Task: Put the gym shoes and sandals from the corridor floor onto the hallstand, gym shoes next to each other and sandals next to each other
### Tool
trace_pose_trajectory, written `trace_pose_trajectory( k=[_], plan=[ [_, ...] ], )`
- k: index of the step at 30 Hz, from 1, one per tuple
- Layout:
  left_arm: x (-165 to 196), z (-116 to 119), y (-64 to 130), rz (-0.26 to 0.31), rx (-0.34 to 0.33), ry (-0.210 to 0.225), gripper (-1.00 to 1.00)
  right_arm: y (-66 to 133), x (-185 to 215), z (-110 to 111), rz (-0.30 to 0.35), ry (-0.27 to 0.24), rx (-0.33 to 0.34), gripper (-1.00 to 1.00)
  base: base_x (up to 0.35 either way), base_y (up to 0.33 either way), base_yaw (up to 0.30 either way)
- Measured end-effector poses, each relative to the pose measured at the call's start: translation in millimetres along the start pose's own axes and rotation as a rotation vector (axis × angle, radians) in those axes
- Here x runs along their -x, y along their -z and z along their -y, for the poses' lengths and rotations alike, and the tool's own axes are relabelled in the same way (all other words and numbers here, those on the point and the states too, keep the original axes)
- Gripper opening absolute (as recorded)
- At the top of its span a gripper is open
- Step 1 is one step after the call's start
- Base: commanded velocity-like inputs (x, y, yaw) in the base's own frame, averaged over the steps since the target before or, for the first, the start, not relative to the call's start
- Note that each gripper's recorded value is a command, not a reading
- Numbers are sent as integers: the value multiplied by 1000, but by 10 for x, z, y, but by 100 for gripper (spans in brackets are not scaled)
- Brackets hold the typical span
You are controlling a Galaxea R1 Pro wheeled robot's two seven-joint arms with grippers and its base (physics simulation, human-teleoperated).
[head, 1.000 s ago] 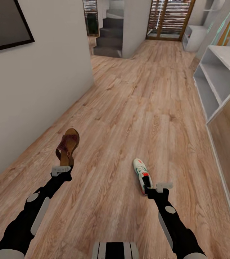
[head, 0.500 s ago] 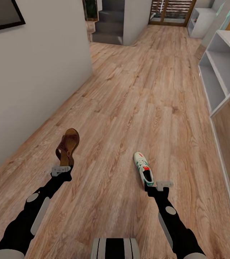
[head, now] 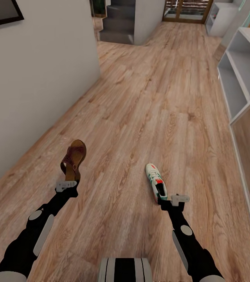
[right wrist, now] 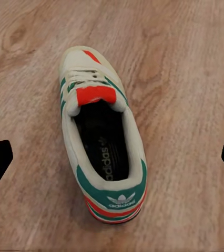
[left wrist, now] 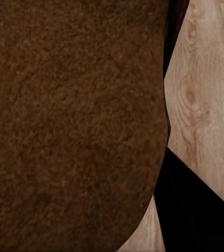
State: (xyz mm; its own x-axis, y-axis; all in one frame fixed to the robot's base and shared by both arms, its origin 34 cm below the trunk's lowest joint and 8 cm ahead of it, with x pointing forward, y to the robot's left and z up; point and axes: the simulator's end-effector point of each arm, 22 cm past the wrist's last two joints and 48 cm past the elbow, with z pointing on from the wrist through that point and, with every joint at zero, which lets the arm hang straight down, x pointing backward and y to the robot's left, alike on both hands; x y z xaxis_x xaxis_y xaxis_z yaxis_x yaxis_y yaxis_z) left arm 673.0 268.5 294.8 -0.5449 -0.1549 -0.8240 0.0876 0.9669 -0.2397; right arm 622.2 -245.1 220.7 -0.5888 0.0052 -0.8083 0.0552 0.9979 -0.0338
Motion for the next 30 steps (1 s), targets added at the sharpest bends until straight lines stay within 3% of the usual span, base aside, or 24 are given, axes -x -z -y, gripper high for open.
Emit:
trace_pose_trajectory(
  k=[30],
  plan=[
    [-860, -164, -145, -133, 20, 27, -100, -87, -874, -3, -141, 8, 1, 100, 0, 0, 0]
  ],
)
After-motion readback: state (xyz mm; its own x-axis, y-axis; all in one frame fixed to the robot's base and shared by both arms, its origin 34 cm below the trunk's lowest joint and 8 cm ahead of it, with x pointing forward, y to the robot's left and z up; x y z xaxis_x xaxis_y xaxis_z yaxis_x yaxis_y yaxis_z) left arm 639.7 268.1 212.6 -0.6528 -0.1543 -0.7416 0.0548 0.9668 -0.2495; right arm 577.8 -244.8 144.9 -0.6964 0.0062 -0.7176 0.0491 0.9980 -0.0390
